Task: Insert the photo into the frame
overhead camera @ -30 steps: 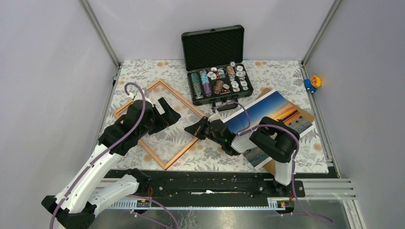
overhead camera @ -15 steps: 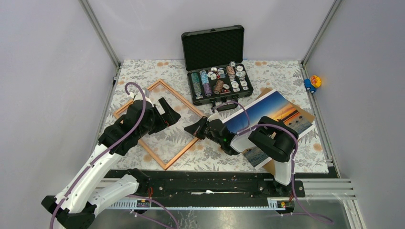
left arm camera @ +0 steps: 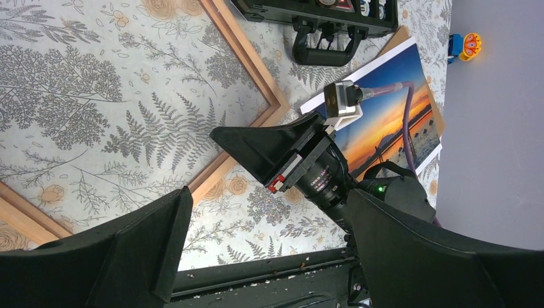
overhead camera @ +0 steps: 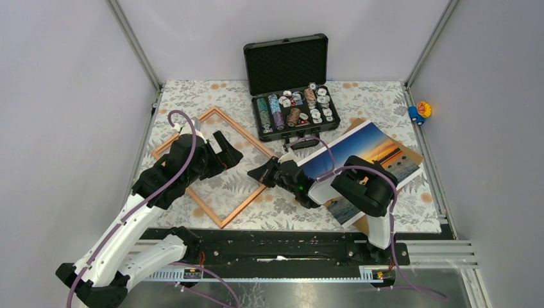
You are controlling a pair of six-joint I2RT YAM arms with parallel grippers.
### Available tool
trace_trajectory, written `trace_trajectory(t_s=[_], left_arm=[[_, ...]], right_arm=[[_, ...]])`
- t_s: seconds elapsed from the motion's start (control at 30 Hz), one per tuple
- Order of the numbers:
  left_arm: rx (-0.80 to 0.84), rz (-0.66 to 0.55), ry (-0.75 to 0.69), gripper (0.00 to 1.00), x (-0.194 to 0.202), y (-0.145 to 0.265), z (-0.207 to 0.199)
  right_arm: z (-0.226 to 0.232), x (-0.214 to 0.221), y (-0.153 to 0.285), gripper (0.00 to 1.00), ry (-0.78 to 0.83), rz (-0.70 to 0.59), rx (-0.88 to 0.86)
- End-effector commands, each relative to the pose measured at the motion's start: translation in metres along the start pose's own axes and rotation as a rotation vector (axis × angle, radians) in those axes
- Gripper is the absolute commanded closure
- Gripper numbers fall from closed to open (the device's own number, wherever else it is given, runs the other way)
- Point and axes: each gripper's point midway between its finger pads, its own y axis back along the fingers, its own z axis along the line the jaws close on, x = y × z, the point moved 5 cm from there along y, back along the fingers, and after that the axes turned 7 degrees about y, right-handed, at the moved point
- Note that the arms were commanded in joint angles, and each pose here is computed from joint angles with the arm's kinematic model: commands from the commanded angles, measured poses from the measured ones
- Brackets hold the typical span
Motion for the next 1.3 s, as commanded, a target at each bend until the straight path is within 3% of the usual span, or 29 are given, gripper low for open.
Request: trace_trajectory(t_s=[0.0, 0.4, 1.27], left_arm=[[0.074, -0.048, -0.001, 0.01, -0.013, 0.009, -0.016], [0.076, -0.040, -0.006, 0.01, -0.012, 0.006, -0.017], [0.082, -0.034, -0.006, 0.01, -0.010, 0.005, -0.016]], right_arm=[[0.015, -0.018, -0.010, 1.00, 0.001, -0.079, -0.043], [0.004, -0.027, -0.008, 1.00, -0.025, -0.111, -0.008], [-0.010, -0.013, -0.025, 1.00, -0.097, -0.011, -0.040]])
